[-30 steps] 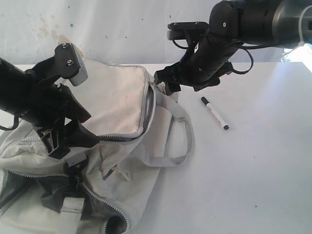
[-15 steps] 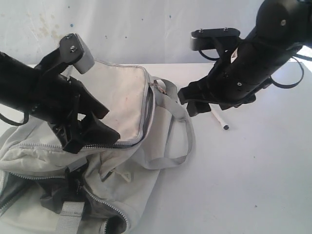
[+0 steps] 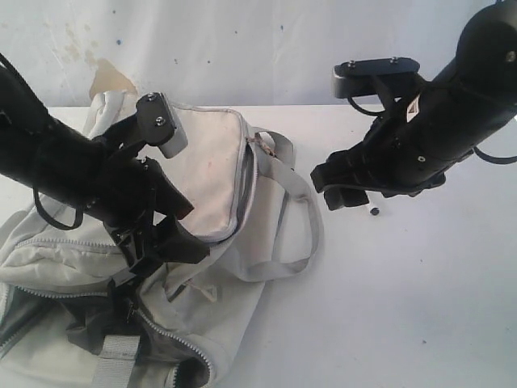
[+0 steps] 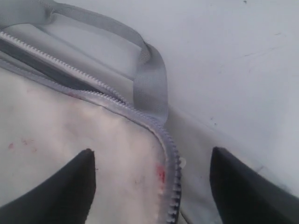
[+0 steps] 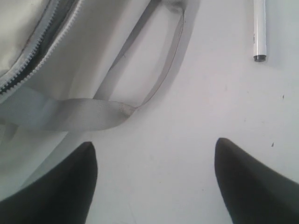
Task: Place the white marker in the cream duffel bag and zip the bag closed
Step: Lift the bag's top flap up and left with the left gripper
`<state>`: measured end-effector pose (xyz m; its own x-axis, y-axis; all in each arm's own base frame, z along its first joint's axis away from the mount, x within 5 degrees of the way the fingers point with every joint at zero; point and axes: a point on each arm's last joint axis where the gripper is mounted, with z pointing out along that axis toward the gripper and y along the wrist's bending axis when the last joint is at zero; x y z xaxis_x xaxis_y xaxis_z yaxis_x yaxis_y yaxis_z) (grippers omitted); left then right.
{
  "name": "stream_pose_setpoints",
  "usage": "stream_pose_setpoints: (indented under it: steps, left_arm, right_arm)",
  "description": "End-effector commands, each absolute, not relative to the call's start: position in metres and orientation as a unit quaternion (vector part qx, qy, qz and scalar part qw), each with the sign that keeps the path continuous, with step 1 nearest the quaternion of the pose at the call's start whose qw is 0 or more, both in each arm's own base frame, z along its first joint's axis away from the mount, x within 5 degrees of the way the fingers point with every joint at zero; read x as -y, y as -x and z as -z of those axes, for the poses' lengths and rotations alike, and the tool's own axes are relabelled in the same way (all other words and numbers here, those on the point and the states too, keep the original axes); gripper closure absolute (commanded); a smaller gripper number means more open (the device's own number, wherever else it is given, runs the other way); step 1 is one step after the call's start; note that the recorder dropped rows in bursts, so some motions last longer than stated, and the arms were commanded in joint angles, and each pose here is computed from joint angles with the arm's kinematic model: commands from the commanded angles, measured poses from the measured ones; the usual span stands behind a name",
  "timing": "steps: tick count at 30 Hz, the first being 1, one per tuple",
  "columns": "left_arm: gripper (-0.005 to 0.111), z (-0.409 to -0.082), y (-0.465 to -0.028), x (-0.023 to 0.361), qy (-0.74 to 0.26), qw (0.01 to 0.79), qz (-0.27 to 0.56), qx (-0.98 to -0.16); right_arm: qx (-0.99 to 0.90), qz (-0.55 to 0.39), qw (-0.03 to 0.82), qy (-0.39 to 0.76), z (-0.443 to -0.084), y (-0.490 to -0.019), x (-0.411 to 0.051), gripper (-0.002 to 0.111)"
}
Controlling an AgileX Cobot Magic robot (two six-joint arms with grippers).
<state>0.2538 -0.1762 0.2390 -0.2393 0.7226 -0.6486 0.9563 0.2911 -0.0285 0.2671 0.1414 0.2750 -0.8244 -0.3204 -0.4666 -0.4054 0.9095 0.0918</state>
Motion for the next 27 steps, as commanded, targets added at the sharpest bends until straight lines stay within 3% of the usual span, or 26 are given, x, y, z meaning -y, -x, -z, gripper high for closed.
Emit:
stream_pose_setpoints:
  steps: [1, 3, 9, 15, 20, 27]
  left_arm:
    - [0.039, -0.237, -0.257, 0.178, -0.550, 0.274, 0.212, -0.760]
    - [0.051, -0.237, -0.258, 0.178, -0.547, 0.278, 0.210, -0.761]
    - [0.106, -0.237, -0.259, 0.179, -0.543, 0.279, 0.211, -0.763]
    - [0.106, -0.238, -0.262, 0.178, -0.498, 0.284, 0.215, -0.791]
    - [0.106, -0.250, -0.274, 0.167, -0.363, 0.316, 0.224, -0.847]
    - [0.106, -0.280, -0.285, 0.134, -0.229, 0.385, 0.228, -0.865]
  right_arm:
    - [-0.947, -0.091, 0.239, 0.196, -0.277, -0.267, -0.140, 0.043]
    - [-0.947, -0.091, 0.239, 0.196, -0.277, -0.267, -0.140, 0.043]
    - [-0.946, -0.091, 0.240, 0.196, -0.277, -0.268, -0.140, 0.043]
    - [-0.946, -0.091, 0.241, 0.196, -0.277, -0.268, -0.141, 0.043]
    - [-0.946, -0.090, 0.241, 0.197, -0.277, -0.268, -0.140, 0.043]
    - [-0.942, -0.086, 0.244, 0.214, -0.277, -0.268, -0.141, 0.043]
